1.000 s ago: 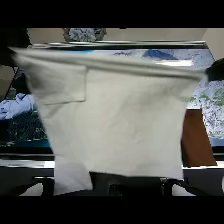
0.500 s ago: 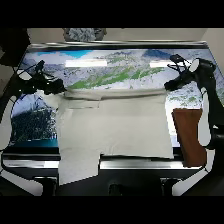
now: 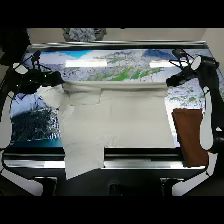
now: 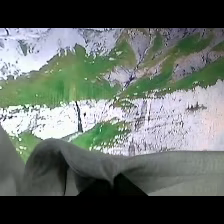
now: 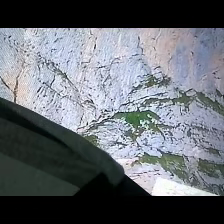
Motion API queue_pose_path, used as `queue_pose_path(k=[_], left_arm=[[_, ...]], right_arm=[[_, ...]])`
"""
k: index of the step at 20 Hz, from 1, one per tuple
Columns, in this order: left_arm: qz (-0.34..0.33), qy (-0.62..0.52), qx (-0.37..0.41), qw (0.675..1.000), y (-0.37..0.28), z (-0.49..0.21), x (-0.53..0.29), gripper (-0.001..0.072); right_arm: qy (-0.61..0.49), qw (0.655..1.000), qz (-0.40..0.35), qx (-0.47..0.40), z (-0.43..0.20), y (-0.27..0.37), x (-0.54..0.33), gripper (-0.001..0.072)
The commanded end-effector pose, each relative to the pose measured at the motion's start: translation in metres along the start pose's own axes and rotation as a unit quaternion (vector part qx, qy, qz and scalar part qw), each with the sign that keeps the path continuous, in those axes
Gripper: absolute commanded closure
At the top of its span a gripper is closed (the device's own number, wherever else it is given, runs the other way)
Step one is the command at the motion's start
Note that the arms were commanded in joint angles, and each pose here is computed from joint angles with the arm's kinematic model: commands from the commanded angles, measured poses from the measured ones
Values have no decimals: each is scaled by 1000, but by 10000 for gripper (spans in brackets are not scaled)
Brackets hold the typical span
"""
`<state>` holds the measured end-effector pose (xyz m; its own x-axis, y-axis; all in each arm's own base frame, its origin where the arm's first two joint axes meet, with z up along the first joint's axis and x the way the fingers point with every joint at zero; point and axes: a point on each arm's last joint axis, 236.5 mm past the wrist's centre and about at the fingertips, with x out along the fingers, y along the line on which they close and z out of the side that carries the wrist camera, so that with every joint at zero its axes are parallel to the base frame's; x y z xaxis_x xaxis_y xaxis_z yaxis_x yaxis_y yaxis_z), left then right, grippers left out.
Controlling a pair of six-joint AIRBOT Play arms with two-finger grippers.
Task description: Fold the shirts.
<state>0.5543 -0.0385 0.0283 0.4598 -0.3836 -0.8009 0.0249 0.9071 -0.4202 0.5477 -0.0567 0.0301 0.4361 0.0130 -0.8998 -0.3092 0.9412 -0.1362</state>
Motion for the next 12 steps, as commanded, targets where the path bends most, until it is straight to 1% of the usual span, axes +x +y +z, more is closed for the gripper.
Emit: queue_pose_path(k=[1,2,5,9,12], left_arm=[[46,155,-10,987,14,-73,-20,680],[62,202,-17,977,20,-97,-23,680],[64,284,-28,956,20,-144,-20,680],[63,329,-37,942,22,-181,1,680],[68,335,-52,938,26,-190,8,679]], right_arm=[[133,989,58,-22,-64,28,-23,665],[162,984,75,-25,-79,36,-23,665],[214,971,106,-25,-113,52,-10,666],[243,961,130,-25,-142,67,17,666],[256,956,141,-24,-151,73,26,666]])
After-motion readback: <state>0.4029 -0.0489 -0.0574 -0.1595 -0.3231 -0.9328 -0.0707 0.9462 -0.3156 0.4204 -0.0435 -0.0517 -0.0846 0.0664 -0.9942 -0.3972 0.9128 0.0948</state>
